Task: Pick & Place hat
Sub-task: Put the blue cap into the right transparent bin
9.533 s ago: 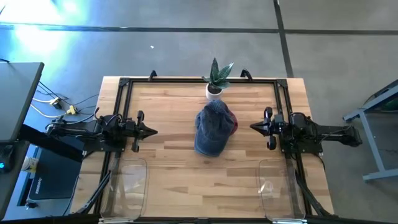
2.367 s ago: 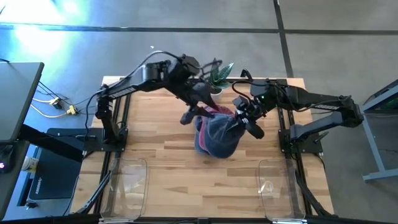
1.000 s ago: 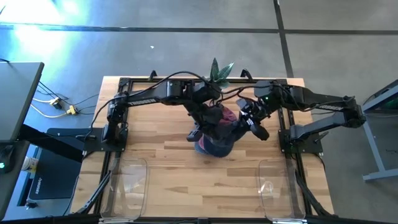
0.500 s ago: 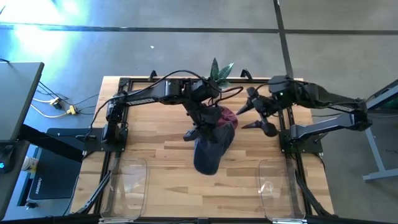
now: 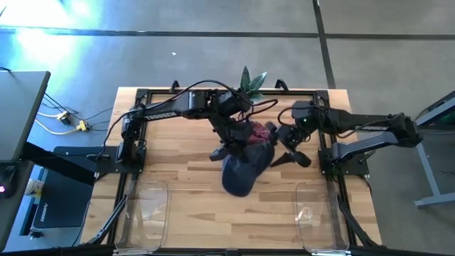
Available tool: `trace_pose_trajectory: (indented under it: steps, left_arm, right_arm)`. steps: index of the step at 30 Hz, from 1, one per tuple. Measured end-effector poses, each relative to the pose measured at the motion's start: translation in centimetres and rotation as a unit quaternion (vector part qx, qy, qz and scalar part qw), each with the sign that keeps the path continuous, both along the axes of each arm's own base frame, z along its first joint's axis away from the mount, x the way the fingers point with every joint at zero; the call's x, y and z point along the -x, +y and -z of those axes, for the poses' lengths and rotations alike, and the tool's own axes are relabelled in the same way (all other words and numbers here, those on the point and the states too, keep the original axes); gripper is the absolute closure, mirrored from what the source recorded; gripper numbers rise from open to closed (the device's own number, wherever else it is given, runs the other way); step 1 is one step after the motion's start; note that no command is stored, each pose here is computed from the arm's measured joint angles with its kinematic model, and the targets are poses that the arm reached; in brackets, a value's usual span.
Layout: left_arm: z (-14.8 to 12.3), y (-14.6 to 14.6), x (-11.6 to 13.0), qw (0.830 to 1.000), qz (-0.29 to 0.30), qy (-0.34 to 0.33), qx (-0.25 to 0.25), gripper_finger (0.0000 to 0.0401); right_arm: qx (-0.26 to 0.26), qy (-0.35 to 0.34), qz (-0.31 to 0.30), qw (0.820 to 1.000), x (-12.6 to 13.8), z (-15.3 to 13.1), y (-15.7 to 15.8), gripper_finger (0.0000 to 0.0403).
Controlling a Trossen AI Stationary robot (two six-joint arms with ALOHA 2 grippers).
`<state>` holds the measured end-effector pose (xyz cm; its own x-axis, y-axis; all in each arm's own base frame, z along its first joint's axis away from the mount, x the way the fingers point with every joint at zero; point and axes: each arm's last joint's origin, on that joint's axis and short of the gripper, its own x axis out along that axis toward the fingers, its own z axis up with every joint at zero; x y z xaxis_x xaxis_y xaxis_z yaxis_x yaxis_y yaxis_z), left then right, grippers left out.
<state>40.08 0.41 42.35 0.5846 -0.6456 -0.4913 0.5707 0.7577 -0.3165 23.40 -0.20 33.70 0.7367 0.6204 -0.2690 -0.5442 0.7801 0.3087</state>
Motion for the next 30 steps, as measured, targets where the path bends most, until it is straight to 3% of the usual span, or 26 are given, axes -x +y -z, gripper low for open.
trace_pose_trajectory:
  steps: [2,6,8,13,18,24,27,30]
  left_arm:
    - [0.0,0.3,0.0,1.000,-0.004,0.002,0.001,0.0400]
    - [0.0,1.0,0.1,1.000,-0.009,0.002,0.006,0.0400]
    - [-0.1,1.0,0.1,1.000,0.005,0.001,0.021,0.0400]
    - [-0.8,1.3,-0.1,0.996,0.030,-0.013,0.080,0.0389]
    - [-1.1,1.5,-0.2,0.994,0.040,-0.021,0.101,0.0315]
    - [-0.2,4.9,0.5,0.997,-0.035,0.018,0.061,0.0202]
    - [0.0,5.8,1.3,0.996,-0.084,0.037,0.008,0.0175]
    - [-0.8,4.8,1.3,0.997,-0.070,-0.002,-0.012,0.0168]
  right_arm:
    - [-0.046,0.010,-0.029,0.998,-0.1,0.4,0.4,0.0214]
    - [-0.140,0.040,-0.092,0.985,-0.1,0.3,1.2,0.0351]
    - [-0.171,0.040,-0.118,0.977,-0.1,-0.5,1.6,0.0388]
    - [-0.225,-0.006,-0.146,0.963,0.2,-3.7,2.3,0.0384]
    - [-0.253,0.020,-0.128,0.959,0.3,-4.2,2.2,0.0393]
    - [-0.262,0.095,-0.086,0.957,0.0,-2.7,2.1,0.0396]
    - [-0.257,0.097,-0.072,0.959,0.0,-2.4,2.1,0.0399]
    - [-0.253,0.088,-0.062,0.961,-0.1,-2.5,2.0,0.0398]
